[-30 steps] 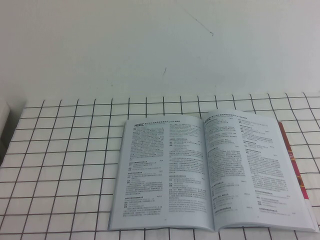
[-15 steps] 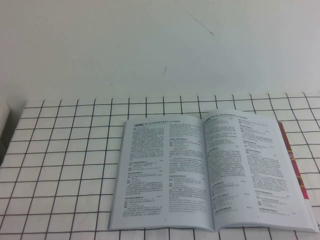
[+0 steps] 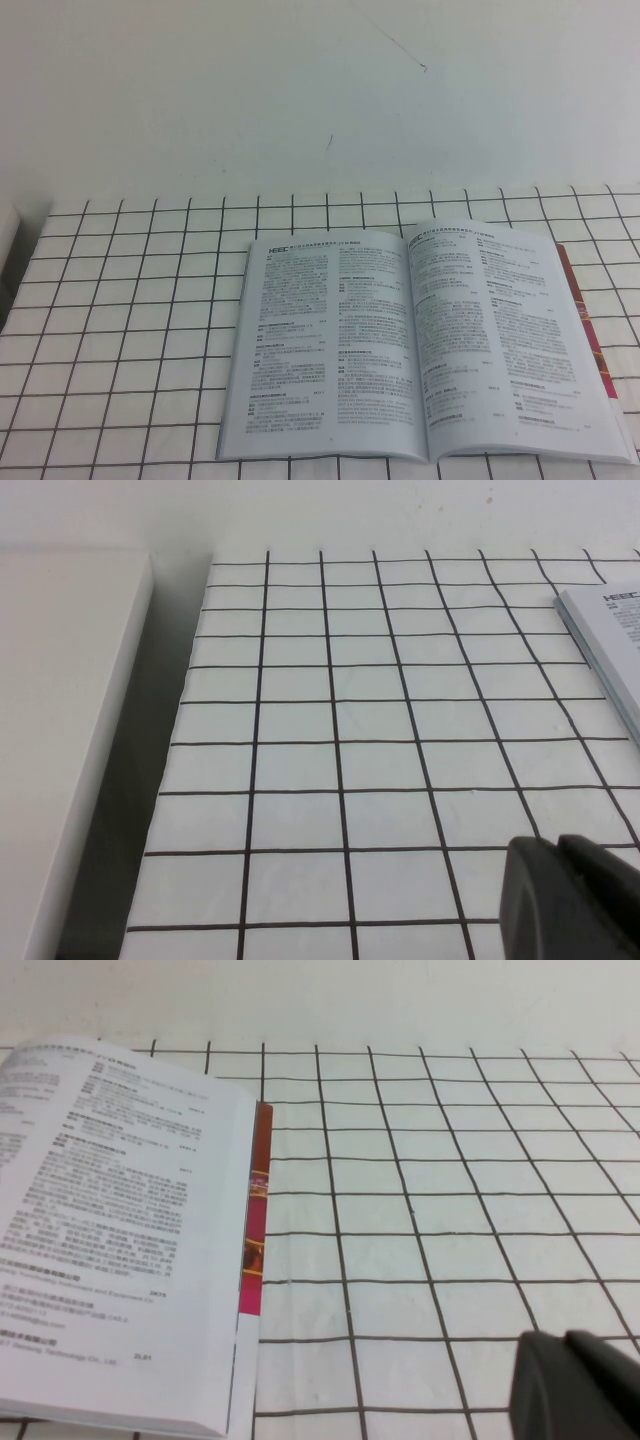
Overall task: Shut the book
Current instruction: 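Close the open booklet and leave it lying on the table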
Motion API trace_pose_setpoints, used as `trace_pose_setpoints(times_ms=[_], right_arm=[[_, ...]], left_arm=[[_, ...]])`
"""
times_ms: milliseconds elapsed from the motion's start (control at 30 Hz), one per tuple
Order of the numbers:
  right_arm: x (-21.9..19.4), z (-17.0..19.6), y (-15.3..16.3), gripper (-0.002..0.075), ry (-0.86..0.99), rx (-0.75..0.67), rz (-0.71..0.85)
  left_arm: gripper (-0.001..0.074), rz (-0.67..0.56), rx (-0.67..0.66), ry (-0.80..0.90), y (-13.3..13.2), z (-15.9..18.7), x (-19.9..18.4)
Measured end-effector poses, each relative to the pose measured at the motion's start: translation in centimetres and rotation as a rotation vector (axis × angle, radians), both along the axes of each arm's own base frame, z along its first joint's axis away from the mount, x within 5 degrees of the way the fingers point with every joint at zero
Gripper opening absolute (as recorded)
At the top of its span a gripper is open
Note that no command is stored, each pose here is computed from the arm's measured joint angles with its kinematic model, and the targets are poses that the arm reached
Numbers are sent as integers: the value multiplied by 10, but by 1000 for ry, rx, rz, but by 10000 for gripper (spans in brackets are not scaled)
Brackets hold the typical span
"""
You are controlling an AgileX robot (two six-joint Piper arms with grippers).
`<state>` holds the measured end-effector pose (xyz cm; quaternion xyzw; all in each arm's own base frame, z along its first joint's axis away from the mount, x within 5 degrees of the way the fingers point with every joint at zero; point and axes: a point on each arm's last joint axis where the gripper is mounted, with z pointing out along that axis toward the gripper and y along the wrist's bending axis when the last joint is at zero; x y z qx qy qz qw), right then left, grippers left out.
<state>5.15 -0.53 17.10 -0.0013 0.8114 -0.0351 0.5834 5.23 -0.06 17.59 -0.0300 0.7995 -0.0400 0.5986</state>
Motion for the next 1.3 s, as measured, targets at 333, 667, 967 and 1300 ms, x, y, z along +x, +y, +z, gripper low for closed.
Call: trace_pose_setpoints(times_ms=[333,667,967,1300], right_arm=[[3,8,2,-3,-109,-5,19],[-1,59,12,-3,-682,-65,129],[-7,72,12,-3,-847,-25,136],[-10,98,4,-3,-478,-7,48]], left_arm=[[-4,-7,-2,-97,-1,6,2],[-4,-40,-26,-581,-4,50,0],[-4,-44,-43,-704,-4,61,-4],[-4,-19,-125,-513,-2,66,-3]])
